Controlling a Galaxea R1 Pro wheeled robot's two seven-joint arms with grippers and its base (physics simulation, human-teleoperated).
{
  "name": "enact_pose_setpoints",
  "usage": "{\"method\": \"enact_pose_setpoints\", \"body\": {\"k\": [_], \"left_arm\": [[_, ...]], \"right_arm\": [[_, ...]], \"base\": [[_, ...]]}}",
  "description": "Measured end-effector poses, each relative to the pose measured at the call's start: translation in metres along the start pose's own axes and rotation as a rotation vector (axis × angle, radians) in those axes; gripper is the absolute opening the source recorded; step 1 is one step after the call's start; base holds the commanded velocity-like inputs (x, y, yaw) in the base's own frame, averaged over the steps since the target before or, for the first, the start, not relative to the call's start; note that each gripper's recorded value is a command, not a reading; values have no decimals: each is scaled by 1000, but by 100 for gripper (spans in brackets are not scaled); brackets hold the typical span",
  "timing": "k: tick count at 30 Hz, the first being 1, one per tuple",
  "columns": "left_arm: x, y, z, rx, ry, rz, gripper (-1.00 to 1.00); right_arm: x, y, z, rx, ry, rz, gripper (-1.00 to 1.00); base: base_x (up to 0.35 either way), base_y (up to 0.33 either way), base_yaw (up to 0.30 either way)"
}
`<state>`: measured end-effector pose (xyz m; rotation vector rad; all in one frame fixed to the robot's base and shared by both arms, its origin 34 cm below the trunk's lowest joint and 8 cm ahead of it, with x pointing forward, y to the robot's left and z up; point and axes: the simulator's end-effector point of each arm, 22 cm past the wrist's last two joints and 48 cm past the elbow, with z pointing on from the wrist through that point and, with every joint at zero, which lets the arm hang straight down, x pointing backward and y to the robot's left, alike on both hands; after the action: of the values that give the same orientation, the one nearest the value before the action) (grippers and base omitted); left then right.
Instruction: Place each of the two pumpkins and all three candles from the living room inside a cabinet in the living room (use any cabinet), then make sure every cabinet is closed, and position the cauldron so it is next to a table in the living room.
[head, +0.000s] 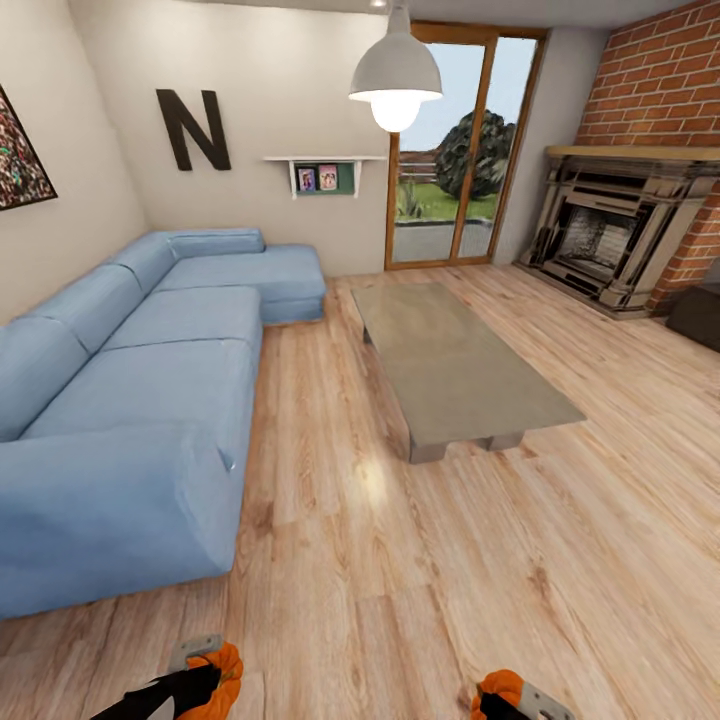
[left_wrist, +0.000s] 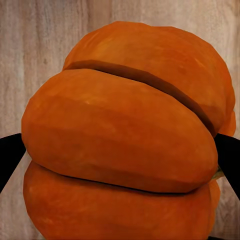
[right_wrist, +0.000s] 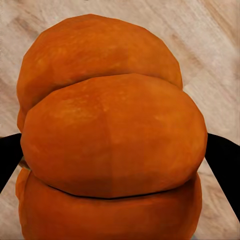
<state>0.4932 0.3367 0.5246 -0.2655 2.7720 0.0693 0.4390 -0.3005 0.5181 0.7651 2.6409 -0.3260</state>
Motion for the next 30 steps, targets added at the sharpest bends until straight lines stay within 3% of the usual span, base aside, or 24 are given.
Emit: {"method": "enact_pose_setpoints", "body": {"k": [15, 30], "left_arm": [[-3, 1, -11, -3, 2, 1, -100], [6, 2, -7, -7, 22, 4, -100]], "right_arm": [[-2, 3, -11, -17, 6, -5, -100], [4, -3, -7, -5, 20, -8, -100]], "base": [[0, 0, -9], [0, 0, -161]]}}
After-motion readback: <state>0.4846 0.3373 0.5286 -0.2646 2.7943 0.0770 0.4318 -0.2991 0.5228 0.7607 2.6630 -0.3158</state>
